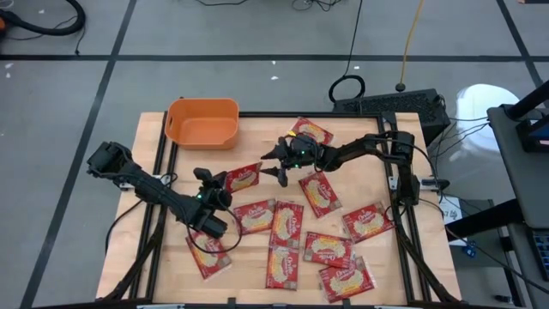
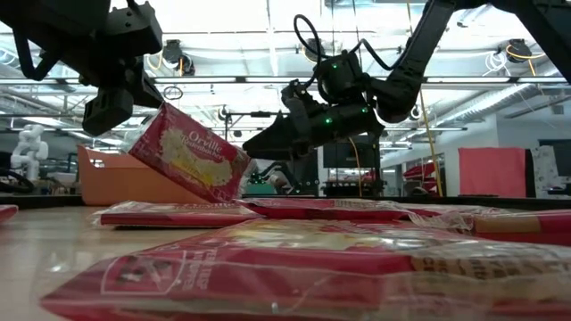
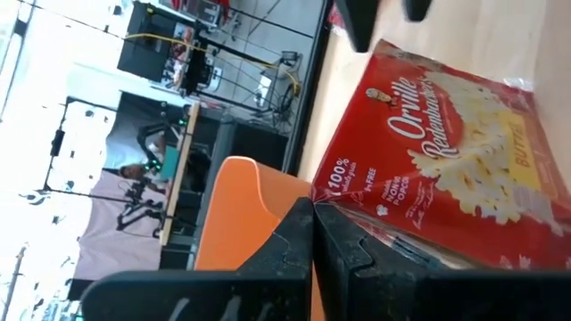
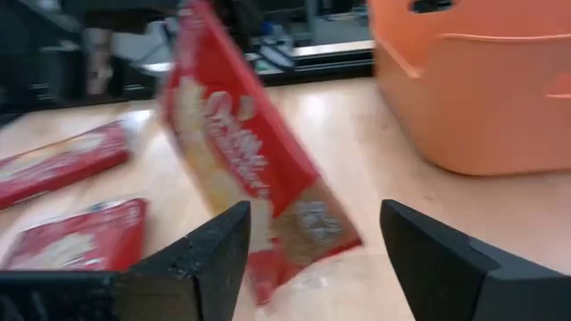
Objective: Sort popcorn bags into baskets
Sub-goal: Put the red popcorn bag into the orange bin
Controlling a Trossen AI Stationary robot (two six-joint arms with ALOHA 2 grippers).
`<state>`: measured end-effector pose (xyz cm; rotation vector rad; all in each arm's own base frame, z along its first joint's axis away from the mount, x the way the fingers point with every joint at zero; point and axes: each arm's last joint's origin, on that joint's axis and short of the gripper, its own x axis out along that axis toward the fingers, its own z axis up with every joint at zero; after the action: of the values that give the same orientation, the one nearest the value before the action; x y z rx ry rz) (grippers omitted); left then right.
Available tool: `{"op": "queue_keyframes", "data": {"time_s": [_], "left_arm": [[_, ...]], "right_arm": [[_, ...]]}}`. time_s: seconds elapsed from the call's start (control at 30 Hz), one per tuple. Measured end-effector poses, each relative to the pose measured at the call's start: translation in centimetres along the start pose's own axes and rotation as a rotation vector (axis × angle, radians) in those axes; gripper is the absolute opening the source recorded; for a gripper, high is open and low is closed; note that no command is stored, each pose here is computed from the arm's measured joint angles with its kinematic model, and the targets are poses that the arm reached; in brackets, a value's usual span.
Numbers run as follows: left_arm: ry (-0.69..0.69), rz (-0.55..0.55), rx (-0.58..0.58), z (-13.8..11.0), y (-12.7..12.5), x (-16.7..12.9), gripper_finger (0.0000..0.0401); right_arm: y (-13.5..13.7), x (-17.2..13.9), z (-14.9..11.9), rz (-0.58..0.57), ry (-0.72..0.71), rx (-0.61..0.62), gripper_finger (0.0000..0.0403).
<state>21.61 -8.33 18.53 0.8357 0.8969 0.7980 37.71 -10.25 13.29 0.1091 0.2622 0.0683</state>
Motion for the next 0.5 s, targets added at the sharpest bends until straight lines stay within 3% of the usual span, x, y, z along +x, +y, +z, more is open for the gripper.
{"op": "queue_keyframes", "data": {"time_s": [0.5], "left_arm": [[-0.041,0.013,0.008,0.67,-0.27,0.0,0.0]], "right_arm": [[0.79,0.25,-0.31,0.027,0.03,-0.015,0.0136]]}}
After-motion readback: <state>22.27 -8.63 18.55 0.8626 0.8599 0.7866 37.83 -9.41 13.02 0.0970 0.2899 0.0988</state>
